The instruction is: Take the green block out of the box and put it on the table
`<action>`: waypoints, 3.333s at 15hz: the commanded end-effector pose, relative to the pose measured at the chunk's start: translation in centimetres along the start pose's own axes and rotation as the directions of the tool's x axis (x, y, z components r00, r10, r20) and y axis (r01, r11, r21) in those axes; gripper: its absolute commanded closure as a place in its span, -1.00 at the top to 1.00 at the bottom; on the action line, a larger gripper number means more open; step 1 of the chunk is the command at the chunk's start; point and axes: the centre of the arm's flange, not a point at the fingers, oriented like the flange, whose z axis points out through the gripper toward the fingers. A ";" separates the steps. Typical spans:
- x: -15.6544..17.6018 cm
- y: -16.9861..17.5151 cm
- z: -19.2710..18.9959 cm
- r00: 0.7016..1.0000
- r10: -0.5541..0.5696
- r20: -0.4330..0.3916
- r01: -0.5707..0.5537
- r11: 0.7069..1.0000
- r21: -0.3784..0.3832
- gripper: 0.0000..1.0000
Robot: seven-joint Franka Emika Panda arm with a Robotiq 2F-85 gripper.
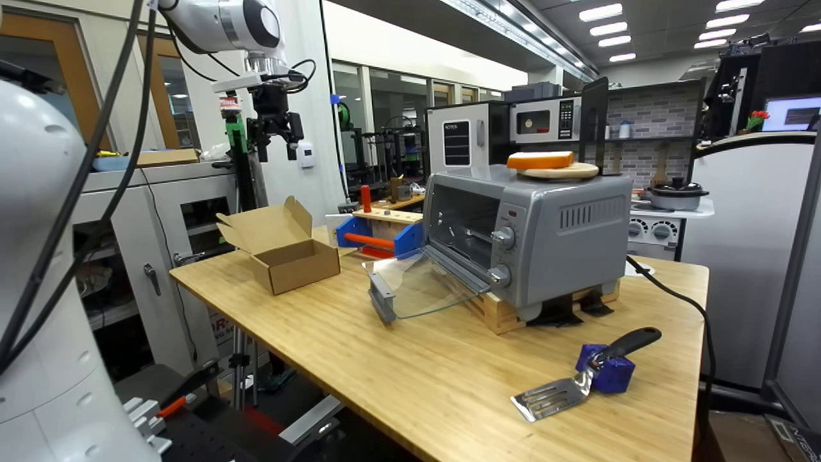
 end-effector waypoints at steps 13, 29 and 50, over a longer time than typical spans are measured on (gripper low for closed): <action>0.3 -1.5 2.4 0.998 0.002 0.066 -0.007 0.997 0.076 1.00; 1.5 -0.6 3.2 0.997 0.037 0.063 -0.042 0.996 0.076 1.00; 4.8 -0.8 10.7 0.986 0.043 0.159 -0.056 0.995 0.079 1.00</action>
